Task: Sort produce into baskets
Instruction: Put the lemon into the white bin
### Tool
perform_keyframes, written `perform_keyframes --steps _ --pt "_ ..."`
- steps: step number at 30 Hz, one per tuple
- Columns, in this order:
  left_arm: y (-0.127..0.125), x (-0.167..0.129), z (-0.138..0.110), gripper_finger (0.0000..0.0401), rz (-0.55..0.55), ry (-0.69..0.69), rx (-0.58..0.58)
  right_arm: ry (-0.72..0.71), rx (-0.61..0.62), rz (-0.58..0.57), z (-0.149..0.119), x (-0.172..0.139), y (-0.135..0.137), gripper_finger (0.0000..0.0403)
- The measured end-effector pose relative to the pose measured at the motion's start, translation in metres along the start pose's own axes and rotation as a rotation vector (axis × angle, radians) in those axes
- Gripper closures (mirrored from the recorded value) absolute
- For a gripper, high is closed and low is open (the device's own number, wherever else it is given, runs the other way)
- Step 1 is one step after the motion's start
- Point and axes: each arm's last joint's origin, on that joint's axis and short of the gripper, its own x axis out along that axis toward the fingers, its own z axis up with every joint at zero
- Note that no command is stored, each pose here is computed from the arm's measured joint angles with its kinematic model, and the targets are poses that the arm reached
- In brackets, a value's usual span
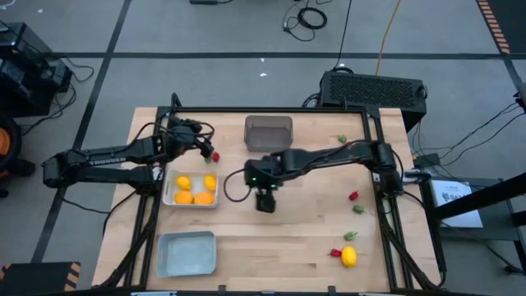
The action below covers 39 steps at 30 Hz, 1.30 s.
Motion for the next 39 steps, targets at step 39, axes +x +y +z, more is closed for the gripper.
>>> perform_keyframes --steps 39 --pt "-0.101 -0.073 0.011 0.006 -0.839 -0.565 -0.071 0.788 0.475 -0.145 -0.164 -0.046 0.185 0.0099"
